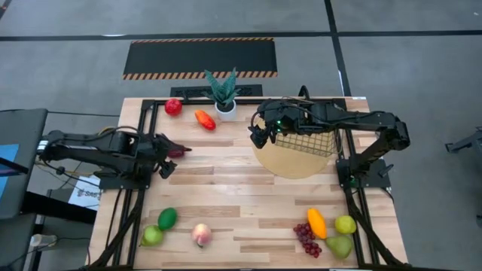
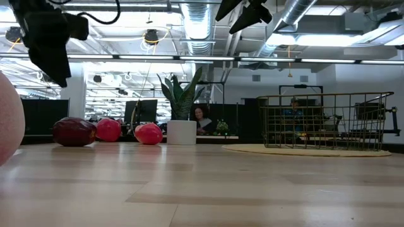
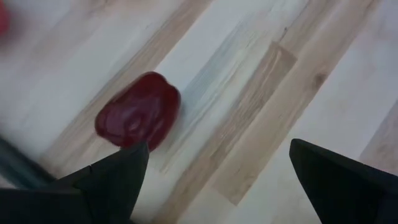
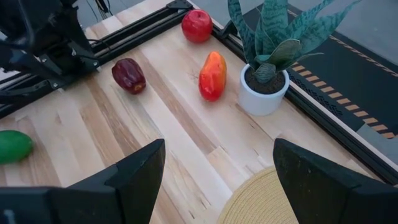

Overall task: Build produce basket
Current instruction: Put the dark red apple into the wire basket

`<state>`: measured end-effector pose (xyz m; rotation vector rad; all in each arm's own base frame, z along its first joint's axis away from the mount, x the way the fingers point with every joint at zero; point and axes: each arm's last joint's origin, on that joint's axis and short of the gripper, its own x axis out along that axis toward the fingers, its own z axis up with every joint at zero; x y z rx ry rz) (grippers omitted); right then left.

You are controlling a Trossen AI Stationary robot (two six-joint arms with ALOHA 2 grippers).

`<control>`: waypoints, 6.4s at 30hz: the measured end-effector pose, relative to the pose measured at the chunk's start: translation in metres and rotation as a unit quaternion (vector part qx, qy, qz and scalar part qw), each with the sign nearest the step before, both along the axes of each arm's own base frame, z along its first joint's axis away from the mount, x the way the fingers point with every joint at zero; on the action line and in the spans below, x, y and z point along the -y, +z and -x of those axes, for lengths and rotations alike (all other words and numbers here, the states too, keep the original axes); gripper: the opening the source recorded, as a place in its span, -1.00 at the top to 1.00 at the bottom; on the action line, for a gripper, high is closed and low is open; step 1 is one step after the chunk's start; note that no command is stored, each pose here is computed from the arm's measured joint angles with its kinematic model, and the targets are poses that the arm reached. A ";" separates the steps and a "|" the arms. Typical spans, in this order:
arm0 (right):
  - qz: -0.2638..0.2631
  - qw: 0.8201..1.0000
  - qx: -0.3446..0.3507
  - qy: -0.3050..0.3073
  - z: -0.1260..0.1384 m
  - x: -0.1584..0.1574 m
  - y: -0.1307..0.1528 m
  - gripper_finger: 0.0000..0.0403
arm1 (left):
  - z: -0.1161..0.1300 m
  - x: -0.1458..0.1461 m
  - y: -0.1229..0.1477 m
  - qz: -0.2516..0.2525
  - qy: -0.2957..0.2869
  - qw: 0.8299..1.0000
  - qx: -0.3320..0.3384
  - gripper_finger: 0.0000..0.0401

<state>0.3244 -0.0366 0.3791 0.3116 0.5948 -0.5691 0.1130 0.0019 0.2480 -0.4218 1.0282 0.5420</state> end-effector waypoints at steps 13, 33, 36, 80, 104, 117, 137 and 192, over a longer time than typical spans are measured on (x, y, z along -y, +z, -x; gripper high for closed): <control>0.022 0.999 0.032 0.012 -0.007 0.003 0.005 -0.58 | 0.000 0.001 0.000 0.012 -0.005 1.000 0.010 -0.88; 0.008 0.986 0.023 0.163 -0.114 -0.005 -0.046 -0.58 | 0.021 -0.005 0.003 -0.040 0.084 0.994 -0.056 -0.88; 0.012 0.986 0.038 0.164 -0.114 -0.006 -0.039 -0.58 | 0.017 -0.008 -0.002 -0.056 0.121 0.989 -0.067 -0.88; 0.028 0.978 -0.058 0.197 -0.097 -0.011 -0.044 -0.58 | -0.088 -0.039 -0.010 0.277 0.131 0.939 0.158 -0.70; 0.014 0.980 -0.054 0.189 -0.098 -0.014 -0.046 -0.58 | -0.102 -0.031 -0.067 0.154 0.199 0.961 0.115 -0.70; -0.003 0.970 -0.123 0.209 -0.089 -0.034 -0.055 -0.58 | -0.140 -0.024 -0.058 0.247 0.100 0.943 0.201 -0.70; -0.076 0.859 -0.353 0.364 -0.025 -0.069 -0.115 -0.58 | -0.076 -0.014 0.021 0.139 0.134 0.953 0.234 -0.70; -0.140 0.921 -0.327 0.159 0.028 -0.049 -0.125 -0.91 | -0.090 -0.007 0.020 0.068 0.098 0.955 0.273 -0.74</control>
